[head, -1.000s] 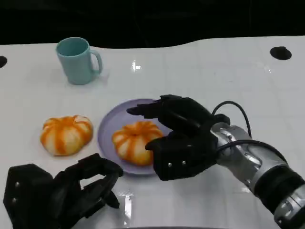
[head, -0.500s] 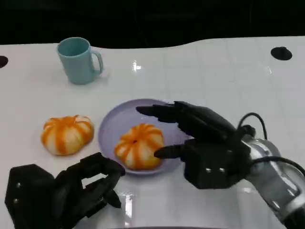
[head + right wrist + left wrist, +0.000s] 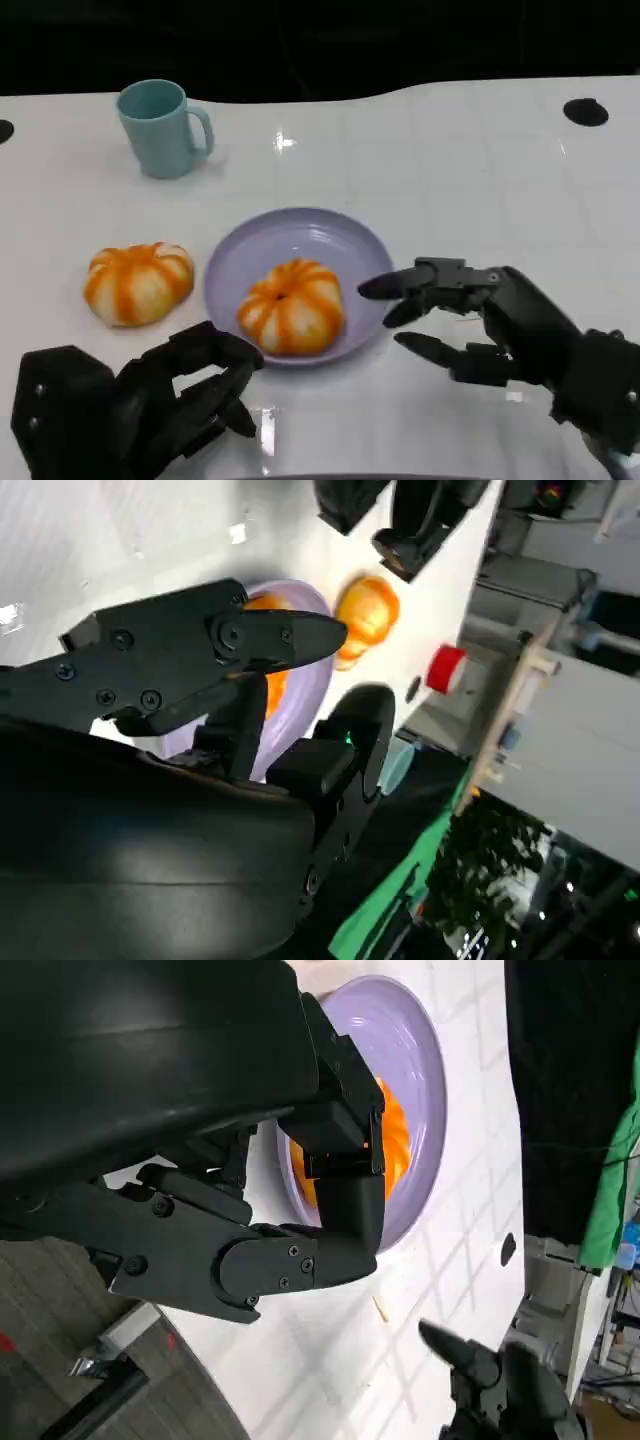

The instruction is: Grasp the bread from the table and place it into the plate.

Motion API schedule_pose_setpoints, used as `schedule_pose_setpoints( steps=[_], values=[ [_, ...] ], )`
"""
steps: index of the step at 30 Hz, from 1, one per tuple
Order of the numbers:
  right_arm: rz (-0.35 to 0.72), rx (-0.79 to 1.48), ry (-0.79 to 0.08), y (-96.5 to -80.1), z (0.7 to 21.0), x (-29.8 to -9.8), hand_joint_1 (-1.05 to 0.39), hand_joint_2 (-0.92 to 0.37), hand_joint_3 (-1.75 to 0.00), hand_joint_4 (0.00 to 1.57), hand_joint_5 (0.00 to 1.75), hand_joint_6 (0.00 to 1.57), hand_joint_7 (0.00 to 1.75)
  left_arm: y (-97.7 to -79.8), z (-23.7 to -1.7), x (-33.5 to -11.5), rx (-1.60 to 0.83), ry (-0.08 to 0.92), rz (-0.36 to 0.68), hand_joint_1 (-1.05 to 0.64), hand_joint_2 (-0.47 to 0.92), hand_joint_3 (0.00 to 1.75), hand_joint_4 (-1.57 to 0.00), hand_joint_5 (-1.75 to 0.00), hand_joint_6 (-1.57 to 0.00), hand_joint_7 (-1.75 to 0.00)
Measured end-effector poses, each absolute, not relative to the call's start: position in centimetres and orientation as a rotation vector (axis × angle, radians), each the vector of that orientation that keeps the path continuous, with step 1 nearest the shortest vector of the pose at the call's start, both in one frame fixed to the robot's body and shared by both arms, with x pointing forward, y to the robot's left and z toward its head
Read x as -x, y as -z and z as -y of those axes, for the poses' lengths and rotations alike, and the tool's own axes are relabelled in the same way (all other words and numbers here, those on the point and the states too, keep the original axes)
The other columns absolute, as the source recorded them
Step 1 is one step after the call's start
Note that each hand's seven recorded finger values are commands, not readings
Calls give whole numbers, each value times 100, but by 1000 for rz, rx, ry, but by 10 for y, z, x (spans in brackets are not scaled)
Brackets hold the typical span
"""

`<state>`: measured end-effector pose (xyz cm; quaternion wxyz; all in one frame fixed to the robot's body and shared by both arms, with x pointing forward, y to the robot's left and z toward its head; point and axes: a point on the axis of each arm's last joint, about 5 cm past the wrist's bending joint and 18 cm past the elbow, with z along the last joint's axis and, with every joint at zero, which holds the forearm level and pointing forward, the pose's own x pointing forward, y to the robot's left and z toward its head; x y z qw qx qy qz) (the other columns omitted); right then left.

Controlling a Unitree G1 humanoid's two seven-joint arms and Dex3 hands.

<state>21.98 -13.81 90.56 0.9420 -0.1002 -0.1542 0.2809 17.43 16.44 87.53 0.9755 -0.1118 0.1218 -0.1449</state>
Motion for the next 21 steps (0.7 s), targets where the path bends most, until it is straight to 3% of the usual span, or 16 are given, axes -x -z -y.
schedule_pose_setpoints(
  steps=[8, 16, 21],
  values=[
    [314, 175, -497, -905, 152, -202, -18, -66, -96, 63, 156, 61, 138, -875, -163, -173, 229, 291, -246, -45, 92, 46, -59, -175, -63, -129],
    [220, 155, -439, -904, 166, -182, -21, -65, -92, 62, 161, 58, 143, -875, -164, -173, 232, 289, -245, -46, 92, 46, -62, -174, -64, -129],
    [163, 149, -407, -904, 170, -170, -30, -68, -88, 61, 166, 57, 146, -877, -164, -173, 234, 288, -240, -47, 92, 45, -61, -174, -63, -129]
  ],
)
